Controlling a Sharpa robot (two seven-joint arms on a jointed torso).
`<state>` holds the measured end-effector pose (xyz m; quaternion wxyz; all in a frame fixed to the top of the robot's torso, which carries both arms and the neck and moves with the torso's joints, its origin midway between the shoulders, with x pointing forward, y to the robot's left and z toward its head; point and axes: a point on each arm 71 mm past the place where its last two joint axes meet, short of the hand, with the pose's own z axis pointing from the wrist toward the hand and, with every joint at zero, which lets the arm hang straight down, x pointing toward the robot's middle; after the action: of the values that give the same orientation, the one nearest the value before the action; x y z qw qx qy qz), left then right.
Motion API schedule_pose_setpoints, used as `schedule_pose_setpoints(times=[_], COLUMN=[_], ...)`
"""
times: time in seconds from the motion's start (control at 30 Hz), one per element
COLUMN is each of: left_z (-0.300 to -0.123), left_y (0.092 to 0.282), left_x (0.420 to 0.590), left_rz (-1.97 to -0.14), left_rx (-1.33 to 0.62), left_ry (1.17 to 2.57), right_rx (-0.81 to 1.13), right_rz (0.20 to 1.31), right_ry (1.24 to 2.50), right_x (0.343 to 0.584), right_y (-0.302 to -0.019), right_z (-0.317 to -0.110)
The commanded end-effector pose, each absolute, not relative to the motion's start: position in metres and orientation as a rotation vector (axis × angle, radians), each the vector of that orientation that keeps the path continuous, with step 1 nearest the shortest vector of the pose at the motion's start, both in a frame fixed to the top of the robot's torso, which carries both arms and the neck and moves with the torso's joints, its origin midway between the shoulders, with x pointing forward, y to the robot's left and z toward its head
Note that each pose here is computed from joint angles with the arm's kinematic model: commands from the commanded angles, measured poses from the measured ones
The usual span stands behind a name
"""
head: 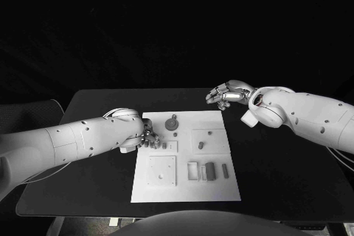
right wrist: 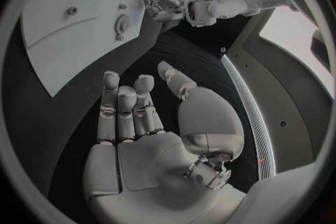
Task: Assemble the parts on the task board
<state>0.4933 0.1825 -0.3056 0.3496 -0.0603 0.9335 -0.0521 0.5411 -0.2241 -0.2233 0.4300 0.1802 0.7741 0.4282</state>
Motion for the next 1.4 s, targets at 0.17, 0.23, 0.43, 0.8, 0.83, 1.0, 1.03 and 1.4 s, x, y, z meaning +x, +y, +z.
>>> schedule_pose_setpoints(times=[0.17, 0.23, 0.43, 0.8, 0.83, 1.0, 1.03, 1.4], left_z=[-0.307, -0.307, -0.307, -0.306, -0.306, -0.306, -0.306, -0.296], left_y=[0.182, 0.183, 0.185, 0.189, 0.190, 0.192, 0.192, 0.210], left_x=[0.493, 0.493, 0.493, 0.494, 0.494, 0.493, 0.493, 0.496], left_rz=[-0.142, -0.143, -0.137, -0.144, -0.144, -0.152, -0.153, -0.244], left_rx=[-0.151, -0.154, -0.163, -0.197, -0.198, -0.216, -0.220, -0.387], left_ry=[2.430, 2.431, 2.432, 2.411, 2.410, 2.413, 2.412, 2.320], right_rx=[0.441, 0.441, 0.442, 0.443, 0.443, 0.444, 0.444, 0.446], right_rz=[1.081, 1.081, 1.080, 1.078, 1.078, 1.077, 1.077, 1.074], right_ry=[1.942, 1.942, 1.941, 1.941, 1.940, 1.941, 1.941, 1.939], right_x=[0.540, 0.540, 0.540, 0.540, 0.540, 0.540, 0.540, 0.540], right_y=[-0.223, -0.223, -0.224, -0.225, -0.225, -0.225, -0.225, -0.226], right_z=[-0.224, -0.224, -0.224, -0.224, -0.224, -0.224, -0.224, -0.224])
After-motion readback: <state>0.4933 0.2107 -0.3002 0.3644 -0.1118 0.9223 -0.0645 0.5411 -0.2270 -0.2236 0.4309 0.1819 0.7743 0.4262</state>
